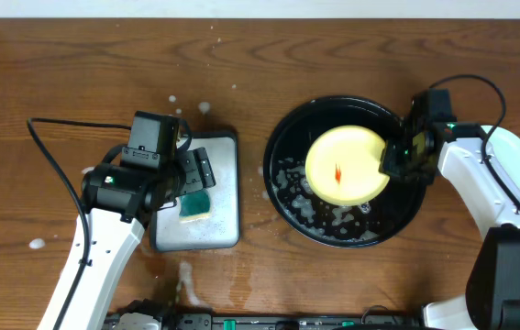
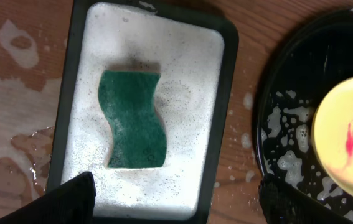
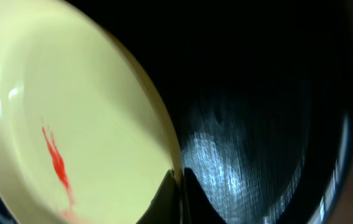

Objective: Clean dirty plates on tray and stack at the side
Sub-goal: 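Move the right gripper back to the yellow plate rim on the black tray, then grasp the green sponge with the left gripper and carry it to the yellow plate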

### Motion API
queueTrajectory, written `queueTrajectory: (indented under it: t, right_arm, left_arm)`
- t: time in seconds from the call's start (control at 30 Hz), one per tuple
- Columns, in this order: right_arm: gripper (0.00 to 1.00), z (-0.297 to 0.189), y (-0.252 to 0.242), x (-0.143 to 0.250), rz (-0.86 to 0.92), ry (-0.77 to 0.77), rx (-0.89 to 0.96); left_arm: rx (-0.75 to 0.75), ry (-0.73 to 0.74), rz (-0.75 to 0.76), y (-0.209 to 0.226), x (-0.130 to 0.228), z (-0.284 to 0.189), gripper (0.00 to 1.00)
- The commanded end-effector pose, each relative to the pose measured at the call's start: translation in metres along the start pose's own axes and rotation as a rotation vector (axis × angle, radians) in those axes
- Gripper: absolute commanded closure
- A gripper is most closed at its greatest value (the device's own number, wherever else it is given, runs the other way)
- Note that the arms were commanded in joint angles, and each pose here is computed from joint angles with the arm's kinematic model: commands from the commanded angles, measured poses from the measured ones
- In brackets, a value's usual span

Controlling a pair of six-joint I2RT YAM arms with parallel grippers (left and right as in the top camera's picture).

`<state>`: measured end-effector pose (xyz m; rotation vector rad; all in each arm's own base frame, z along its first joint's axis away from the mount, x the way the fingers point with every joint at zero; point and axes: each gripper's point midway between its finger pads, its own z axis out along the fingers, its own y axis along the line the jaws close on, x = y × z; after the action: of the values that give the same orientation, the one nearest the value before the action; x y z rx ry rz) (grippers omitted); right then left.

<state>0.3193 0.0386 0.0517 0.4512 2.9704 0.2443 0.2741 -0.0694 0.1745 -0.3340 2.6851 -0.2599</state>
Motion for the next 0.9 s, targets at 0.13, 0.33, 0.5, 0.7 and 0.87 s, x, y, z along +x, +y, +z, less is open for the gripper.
queueTrajectory:
  t: [0.13, 0.33, 0.5, 0.7, 0.87]
  right_arm:
    - [0.69, 0.028, 0.003, 0.041, 0.134, 0.087, 0.037]
    - [0.66, -0.008, 0.025, 0.011, -0.108, -0.055, -0.047]
    - [0.68, -0.063, 0.054, -0.001, -0.343, -0.220, -0.175]
    - [0.67, -0.110, 0.060, 0.004, -0.401, -0.351, -0.221]
    - [0.67, -0.122, 0.059, 0.010, -0.405, -0.371, -0.227]
  left_arm:
    - [0.005, -0.005, 0.004, -0.001, -0.002, -0.002, 0.16]
    - [0.008, -0.014, 0.005, -0.002, -0.004, -0.002, 0.16]
    - [-0.155, -0.016, -0.025, 0.032, 0.005, 0.016, 0.06]
    - [-0.247, 0.045, -0.047, 0.058, 0.029, 0.078, 0.08]
    - [-0.211, 0.155, -0.052, 0.052, 0.045, 0.131, 0.34]
